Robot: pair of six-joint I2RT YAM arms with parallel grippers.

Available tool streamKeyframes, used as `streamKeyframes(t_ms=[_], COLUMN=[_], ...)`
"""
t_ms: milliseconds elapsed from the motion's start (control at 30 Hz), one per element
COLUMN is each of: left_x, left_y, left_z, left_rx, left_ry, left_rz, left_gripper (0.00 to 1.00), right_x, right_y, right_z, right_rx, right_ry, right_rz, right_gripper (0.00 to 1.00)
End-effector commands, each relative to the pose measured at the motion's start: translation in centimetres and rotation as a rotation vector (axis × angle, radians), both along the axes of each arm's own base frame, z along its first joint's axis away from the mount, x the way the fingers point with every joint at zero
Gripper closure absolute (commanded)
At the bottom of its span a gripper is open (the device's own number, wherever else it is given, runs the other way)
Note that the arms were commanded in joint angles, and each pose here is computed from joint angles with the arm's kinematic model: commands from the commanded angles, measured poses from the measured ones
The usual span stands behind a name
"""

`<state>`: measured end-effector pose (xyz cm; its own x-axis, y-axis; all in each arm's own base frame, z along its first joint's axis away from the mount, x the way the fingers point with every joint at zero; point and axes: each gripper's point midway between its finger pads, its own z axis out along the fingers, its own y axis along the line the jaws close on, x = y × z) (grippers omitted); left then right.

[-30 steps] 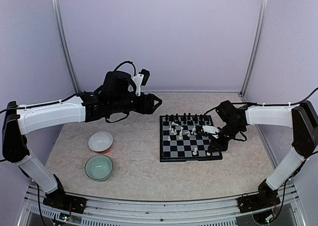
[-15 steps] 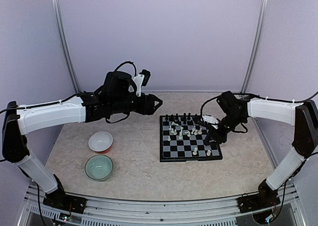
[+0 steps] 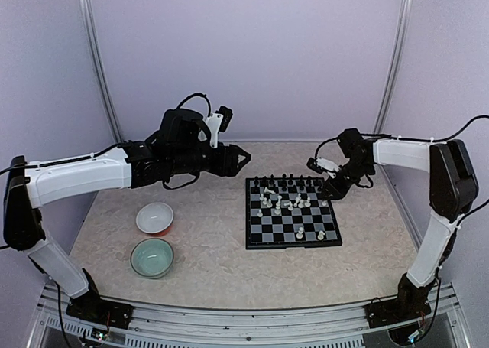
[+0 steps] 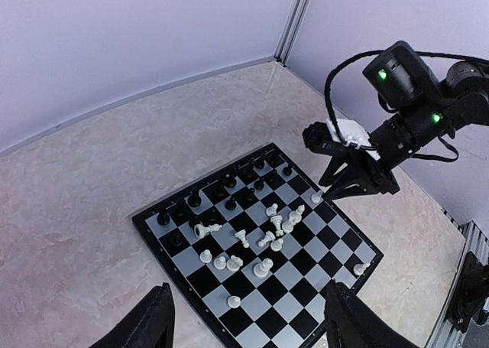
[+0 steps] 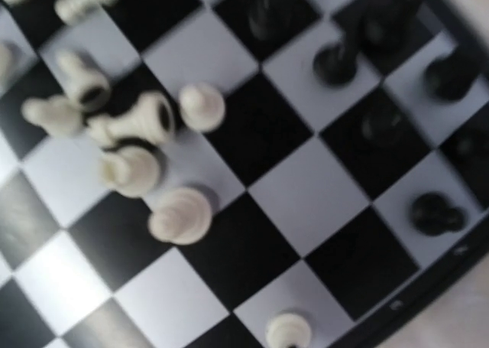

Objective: Set up the chess pieces on the board
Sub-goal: Pick up the pawn from the chessboard.

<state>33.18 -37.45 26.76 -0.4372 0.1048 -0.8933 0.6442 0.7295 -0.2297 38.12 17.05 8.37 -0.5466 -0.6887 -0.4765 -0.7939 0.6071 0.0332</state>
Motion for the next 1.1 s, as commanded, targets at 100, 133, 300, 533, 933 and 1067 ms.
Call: streamKeyframes(t_ms=[100, 133, 300, 533, 933, 1067], left_x=[0.0, 0.0, 0.1, 0.1, -0.2, -0.2], left_y=[-0.5, -0.6, -0.6, -0.7, -0.9, -0.9], left_z=[1.4, 1.4, 1.2, 1.1, 1.1, 1.1], left_rx=[-0.017, -0.018, -0.014, -0.014, -0.012, -0.011], left_ry=[-0.028, -0.028, -0.025, -0.023, -0.023, -0.022], left_rz=[-0.01, -0.01, -0.01, -0.013, -0.02, -0.021], left_gripper=[0.33, 0.33, 0.33, 0.33, 0.33, 0.33], right_x=[1.1, 1.1, 0.6, 0.1, 0.1, 0.0], right_y=[-0.7, -0.7, -0.5, -0.5, -1.0, -1.1], right_z=[-1.6, -1.8, -2.5, -3.2, -3.7, -3.9], right_rx=[-0.05, -0.05, -0.039, -0.04, -0.062, -0.068], right_ry=[0.024, 0.03, 0.062, 0.088, 0.085, 0.087], right_rz=[-0.05, -0.049, -0.041, -0.04, -0.057, -0.059], right_gripper=[0.77, 0.77, 0.85, 0.86, 0.79, 0.8])
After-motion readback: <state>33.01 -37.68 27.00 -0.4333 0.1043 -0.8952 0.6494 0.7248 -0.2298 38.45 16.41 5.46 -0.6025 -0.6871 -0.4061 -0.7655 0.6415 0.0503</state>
